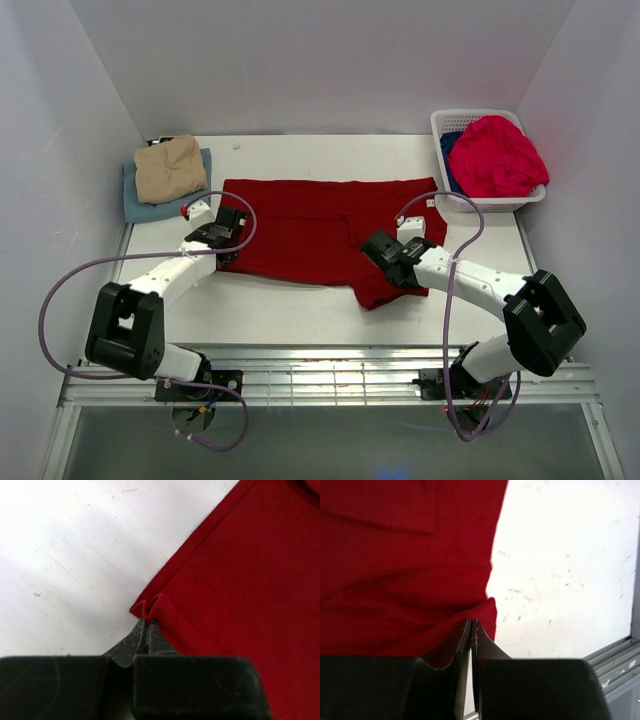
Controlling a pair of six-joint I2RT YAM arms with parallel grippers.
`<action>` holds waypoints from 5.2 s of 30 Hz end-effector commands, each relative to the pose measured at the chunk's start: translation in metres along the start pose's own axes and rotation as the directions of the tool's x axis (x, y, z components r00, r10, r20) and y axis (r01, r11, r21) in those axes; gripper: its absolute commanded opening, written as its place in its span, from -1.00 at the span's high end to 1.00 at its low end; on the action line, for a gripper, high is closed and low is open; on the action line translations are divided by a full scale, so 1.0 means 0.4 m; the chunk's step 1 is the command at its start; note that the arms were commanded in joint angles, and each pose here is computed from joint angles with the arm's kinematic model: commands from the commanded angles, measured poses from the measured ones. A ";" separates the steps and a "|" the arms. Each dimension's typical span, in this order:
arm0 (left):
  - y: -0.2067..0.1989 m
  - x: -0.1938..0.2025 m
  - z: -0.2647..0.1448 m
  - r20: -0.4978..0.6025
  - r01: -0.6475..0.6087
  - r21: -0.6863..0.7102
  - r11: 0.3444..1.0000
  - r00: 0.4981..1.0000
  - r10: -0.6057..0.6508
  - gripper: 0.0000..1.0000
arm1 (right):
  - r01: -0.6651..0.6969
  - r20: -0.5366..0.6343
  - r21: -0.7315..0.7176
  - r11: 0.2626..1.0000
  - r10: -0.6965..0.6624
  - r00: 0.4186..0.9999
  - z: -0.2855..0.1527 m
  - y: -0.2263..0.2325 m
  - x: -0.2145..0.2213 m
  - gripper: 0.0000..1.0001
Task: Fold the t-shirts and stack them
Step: Grap the side of the flattened tshirt closest away from the robot with both arms, then fold the other side of the tshirt into a rectangle
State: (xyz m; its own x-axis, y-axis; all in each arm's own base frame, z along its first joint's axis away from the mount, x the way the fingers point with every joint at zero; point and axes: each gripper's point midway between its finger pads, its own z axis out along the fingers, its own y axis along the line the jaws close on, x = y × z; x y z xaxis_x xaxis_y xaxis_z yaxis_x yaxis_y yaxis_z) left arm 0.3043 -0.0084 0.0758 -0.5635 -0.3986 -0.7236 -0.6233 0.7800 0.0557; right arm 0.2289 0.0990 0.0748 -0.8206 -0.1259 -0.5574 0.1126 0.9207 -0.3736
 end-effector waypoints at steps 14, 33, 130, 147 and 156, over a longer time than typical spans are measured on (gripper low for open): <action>-0.139 -0.186 0.092 0.116 -0.014 0.007 1.000 0.993 0.013 1.00 | -0.018 0.179 0.089 0.996 0.002 0.984 0.105 -0.020 -0.343 0.85; -0.205 -0.246 0.172 0.122 -0.089 0.011 0.996 0.989 0.087 1.00 | 0.012 0.167 0.098 0.995 -0.029 0.986 0.186 -0.017 -0.488 0.85; -0.761 0.163 -0.313 0.245 -0.325 0.759 0.565 0.945 0.215 -0.10 | 0.197 0.165 -0.537 0.821 -0.126 0.978 0.219 0.268 -0.413 0.43; -0.735 0.226 -0.239 0.222 -0.349 0.705 0.617 0.935 0.276 -0.05 | 0.202 0.163 -0.585 0.786 -0.129 0.978 0.207 0.299 -0.404 0.27; -0.726 0.232 -0.226 0.223 -0.358 0.689 0.630 0.932 0.286 -0.04 | 0.201 0.135 -0.583 0.787 -0.150 0.979 0.236 0.313 -0.381 0.23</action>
State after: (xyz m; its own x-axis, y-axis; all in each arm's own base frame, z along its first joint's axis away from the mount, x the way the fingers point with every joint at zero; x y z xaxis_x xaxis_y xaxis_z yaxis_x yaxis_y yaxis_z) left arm 0.3834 -0.3179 0.0536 -0.5888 -0.0426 -0.8072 0.1956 0.9614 -0.1934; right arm 0.4110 0.1887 0.0344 -0.7624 -0.3223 -0.5611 -0.3980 0.9173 0.0139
